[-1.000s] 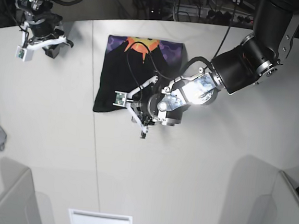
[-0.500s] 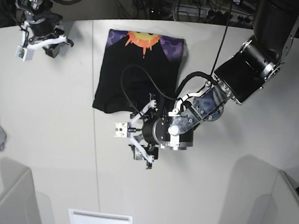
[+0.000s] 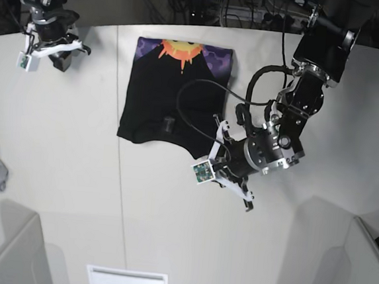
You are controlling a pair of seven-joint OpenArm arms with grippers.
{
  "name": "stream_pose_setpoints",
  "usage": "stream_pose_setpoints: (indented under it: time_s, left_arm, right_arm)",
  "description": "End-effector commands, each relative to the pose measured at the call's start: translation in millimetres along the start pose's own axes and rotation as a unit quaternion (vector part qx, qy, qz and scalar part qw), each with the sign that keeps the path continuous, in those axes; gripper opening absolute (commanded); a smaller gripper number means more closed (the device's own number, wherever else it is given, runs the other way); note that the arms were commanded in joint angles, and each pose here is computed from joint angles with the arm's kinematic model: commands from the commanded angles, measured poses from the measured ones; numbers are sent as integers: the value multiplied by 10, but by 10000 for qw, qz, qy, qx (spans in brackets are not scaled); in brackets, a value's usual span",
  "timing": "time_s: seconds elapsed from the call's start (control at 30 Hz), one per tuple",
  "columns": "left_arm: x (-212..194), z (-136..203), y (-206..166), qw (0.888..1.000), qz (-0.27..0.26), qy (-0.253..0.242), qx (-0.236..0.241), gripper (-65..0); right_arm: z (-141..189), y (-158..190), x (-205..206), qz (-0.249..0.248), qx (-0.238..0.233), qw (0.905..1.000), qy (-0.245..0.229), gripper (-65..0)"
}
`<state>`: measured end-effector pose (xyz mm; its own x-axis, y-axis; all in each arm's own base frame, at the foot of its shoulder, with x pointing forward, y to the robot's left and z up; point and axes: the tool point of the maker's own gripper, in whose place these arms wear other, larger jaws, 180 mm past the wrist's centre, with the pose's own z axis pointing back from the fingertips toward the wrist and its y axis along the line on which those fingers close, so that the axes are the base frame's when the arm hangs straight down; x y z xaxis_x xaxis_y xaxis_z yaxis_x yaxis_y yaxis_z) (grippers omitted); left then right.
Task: Fold the T-shirt properly
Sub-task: 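Open the left gripper and lift both grippers away from the shirt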
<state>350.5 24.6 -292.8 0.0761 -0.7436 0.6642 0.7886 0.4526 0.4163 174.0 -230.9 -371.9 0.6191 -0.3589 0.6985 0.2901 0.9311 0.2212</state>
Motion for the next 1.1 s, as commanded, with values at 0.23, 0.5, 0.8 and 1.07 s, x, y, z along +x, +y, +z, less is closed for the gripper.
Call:
stream_pose_setpoints:
  time_s: [0.23, 0.5, 0.8, 1.07]
  left_arm:
    - [-130, 410, -180, 9974, 69, -671, 234, -650]
    - [-507, 615, -1038, 9947, 396, -872, -366, -650]
    - [-681, 895, -1447, 9865, 1113, -1068, -547, -650]
    - [-909, 1271, -1839, 9771, 1753, -981, -696, -650]
  right_arm:
    - [157, 2, 6, 844, 399, 9956, -26, -650]
    - [338, -221, -163, 1809, -138, 9833, -127, -650]
    - [577, -190, -517, 2133, 321, 9759, 330, -650]
    - [944, -424, -981, 2280, 247, 9653, 1245, -650]
